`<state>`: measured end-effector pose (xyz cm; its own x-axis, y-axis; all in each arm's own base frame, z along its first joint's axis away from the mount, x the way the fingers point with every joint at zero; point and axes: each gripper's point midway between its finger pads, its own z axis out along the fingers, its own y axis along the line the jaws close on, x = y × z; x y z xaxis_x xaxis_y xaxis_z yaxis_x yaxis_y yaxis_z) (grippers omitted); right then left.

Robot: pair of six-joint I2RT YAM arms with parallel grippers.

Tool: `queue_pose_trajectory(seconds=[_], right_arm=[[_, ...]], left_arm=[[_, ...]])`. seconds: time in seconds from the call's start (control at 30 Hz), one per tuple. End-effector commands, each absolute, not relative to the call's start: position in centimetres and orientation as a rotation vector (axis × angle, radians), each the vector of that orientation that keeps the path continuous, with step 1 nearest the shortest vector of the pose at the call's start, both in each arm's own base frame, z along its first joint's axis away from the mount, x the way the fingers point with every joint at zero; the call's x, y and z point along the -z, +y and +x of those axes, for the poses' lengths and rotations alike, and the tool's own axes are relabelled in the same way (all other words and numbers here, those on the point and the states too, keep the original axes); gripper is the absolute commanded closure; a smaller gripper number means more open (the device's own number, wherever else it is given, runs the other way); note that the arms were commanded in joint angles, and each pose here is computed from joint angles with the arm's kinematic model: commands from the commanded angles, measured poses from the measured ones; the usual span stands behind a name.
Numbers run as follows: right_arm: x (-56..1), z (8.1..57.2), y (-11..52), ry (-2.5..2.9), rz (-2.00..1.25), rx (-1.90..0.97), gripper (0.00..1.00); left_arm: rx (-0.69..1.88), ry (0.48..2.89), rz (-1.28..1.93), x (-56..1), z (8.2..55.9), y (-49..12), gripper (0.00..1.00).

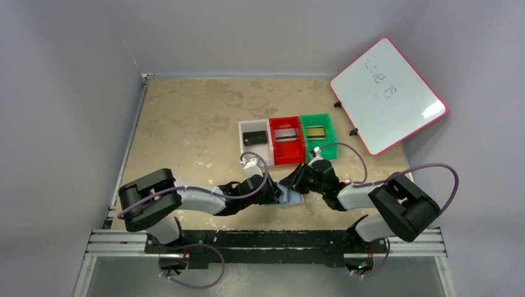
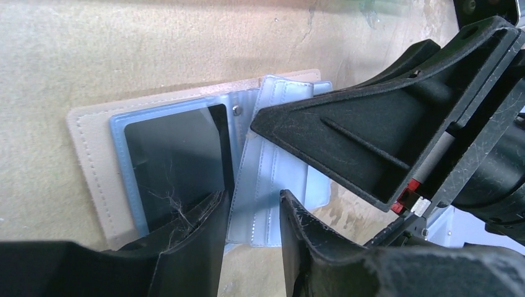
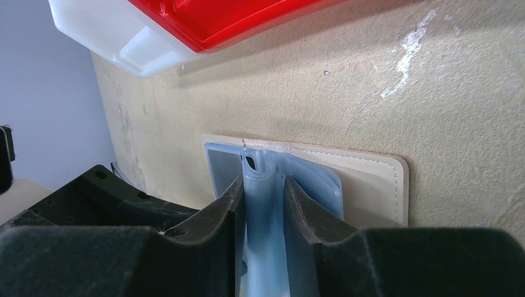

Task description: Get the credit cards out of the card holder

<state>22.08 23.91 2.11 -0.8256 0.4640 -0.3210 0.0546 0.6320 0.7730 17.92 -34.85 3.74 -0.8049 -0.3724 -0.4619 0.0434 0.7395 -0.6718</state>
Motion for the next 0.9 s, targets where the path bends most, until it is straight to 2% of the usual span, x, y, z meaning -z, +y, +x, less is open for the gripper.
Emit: queue_pose_trajectory(seconds=[0.0, 0.27, 0.57, 0.77, 0.87], right_arm=[[-0.2, 20.9, 22.8, 2.427, 0.426, -1.032, 0.69], [-3.2, 22.0, 23.3, 2.368, 0.369, -1.05, 0.52], [-7.3, 23.5, 20.7, 2.283, 0.39, -0.869, 0.24], [-9.6, 23.8, 17.6, 2.211, 0.471, -0.72, 0.22], [-10.7, 23.7, 16.6, 2.166, 0.5, -0.705, 0.21]], left_arm=[[1.014, 2.343, -0.245, -4.4, 17.6, -36.6, 0.65], [1.099, 2.303, -0.217, -6.3, 17.6, -37.8, 0.72], [1.179, 2.292, -0.123, -7.5, 17.5, -40.6, 0.73], [1.228, 2.315, -0.017, -7.7, 16.7, -43.1, 0.73], [1.241, 2.35, 0.049, -7.0, 15.8, -44.3, 0.68]])
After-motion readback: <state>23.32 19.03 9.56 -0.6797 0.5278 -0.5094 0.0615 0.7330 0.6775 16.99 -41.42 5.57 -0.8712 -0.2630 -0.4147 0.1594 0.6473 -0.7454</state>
